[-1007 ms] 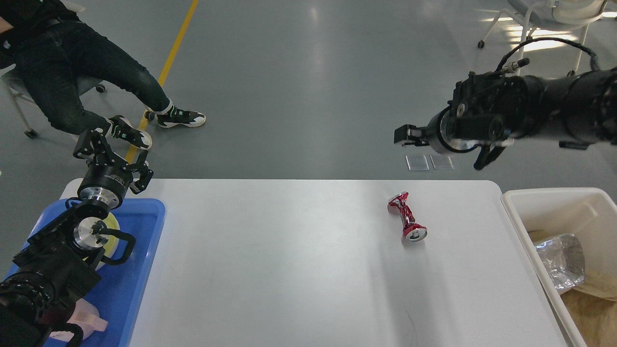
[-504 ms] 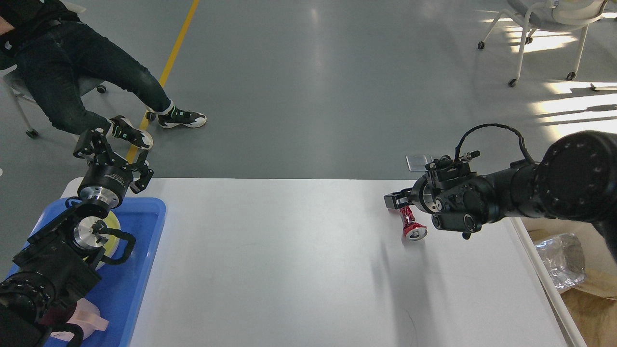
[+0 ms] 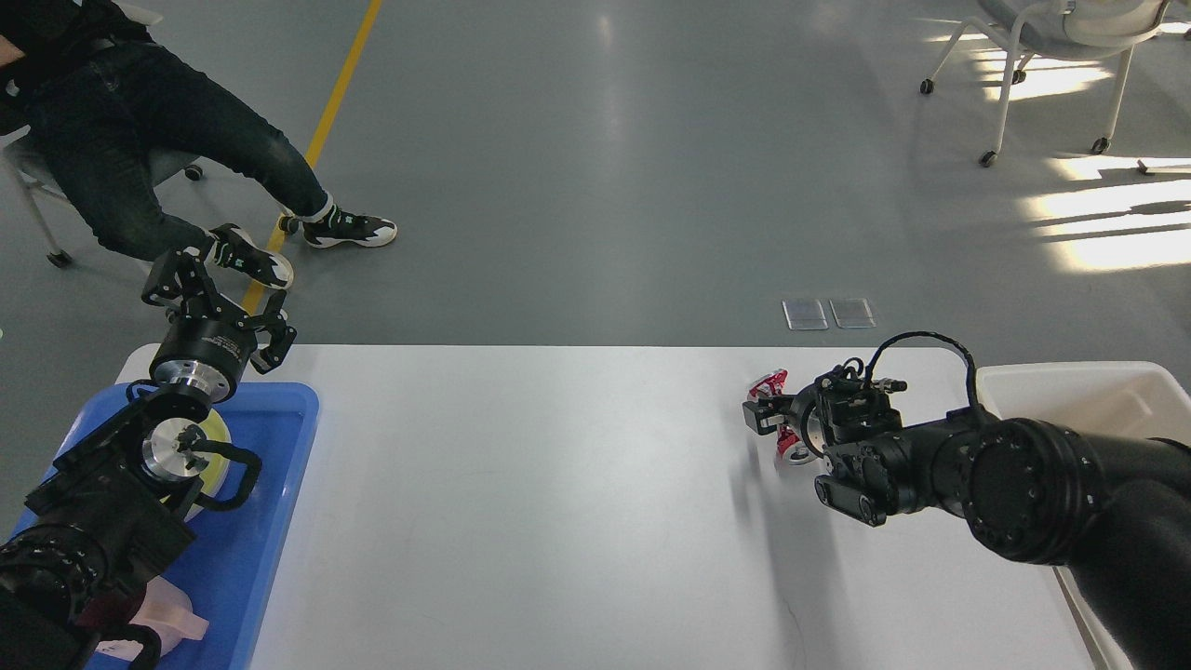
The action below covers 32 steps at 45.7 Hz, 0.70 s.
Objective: Tidy desktop
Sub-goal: 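Grasp the red-and-white wrapper with the right gripper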
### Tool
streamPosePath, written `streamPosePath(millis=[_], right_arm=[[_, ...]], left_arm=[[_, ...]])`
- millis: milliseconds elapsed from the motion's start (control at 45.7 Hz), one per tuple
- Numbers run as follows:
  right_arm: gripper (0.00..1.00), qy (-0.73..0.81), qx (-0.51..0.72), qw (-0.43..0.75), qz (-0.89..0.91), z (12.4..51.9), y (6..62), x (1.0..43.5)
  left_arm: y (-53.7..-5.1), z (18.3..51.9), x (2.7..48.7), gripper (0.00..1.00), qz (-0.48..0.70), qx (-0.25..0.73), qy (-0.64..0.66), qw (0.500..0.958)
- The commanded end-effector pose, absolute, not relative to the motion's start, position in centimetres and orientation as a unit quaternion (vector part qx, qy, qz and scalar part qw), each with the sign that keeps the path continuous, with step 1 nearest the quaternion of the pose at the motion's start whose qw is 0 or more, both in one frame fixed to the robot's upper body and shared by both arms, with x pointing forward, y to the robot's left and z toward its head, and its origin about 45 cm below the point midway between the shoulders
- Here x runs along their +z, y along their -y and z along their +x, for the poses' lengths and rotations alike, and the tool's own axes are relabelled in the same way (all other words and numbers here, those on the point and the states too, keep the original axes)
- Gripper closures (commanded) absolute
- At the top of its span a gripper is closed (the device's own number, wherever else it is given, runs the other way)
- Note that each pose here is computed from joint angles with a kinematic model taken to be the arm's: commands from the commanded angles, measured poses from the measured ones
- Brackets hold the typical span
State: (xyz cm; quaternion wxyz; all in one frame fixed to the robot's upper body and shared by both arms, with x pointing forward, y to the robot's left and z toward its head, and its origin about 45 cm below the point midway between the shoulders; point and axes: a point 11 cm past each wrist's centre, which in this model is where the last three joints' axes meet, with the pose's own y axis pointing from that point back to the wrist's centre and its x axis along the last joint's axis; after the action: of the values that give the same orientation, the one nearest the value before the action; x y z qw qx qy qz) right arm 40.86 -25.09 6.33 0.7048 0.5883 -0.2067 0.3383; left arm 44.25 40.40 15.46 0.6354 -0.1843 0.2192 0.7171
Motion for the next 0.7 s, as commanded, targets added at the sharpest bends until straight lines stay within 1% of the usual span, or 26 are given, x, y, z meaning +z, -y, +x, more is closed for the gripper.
streamPosePath(millis=[0, 66, 175, 263, 679], right_arm=[[0.11, 0.204, 0.328, 0.709, 0.591, 39.8, 25.6, 5.0], [0.14, 0.203, 0.326, 0.709, 0.591, 39.5, 25.7, 4.6], [0.15, 0.199, 0.321, 0.711, 0.593, 38.9, 25.9, 4.1], [0.2, 0.196, 0.32, 0.712, 0.593, 38.7, 25.9, 3.8], [0.2, 0.184, 0.311, 0.714, 0.6, 37.8, 25.7, 3.2]], left_arm=[[-40.4, 44.3, 15.5, 0.01, -0.185, 0.717, -0.219, 0.635], [-40.4, 44.3, 15.5, 0.01, -0.185, 0.717, -0.219, 0.635], [-40.4, 44.3, 15.4, 0.01, -0.184, 0.717, -0.22, 0.635], [-40.4, 44.3, 15.5, 0.01, -0.185, 0.717, -0.219, 0.635], [-40.4, 44.3, 15.5, 0.01, -0.185, 0.717, -0.219, 0.635]])
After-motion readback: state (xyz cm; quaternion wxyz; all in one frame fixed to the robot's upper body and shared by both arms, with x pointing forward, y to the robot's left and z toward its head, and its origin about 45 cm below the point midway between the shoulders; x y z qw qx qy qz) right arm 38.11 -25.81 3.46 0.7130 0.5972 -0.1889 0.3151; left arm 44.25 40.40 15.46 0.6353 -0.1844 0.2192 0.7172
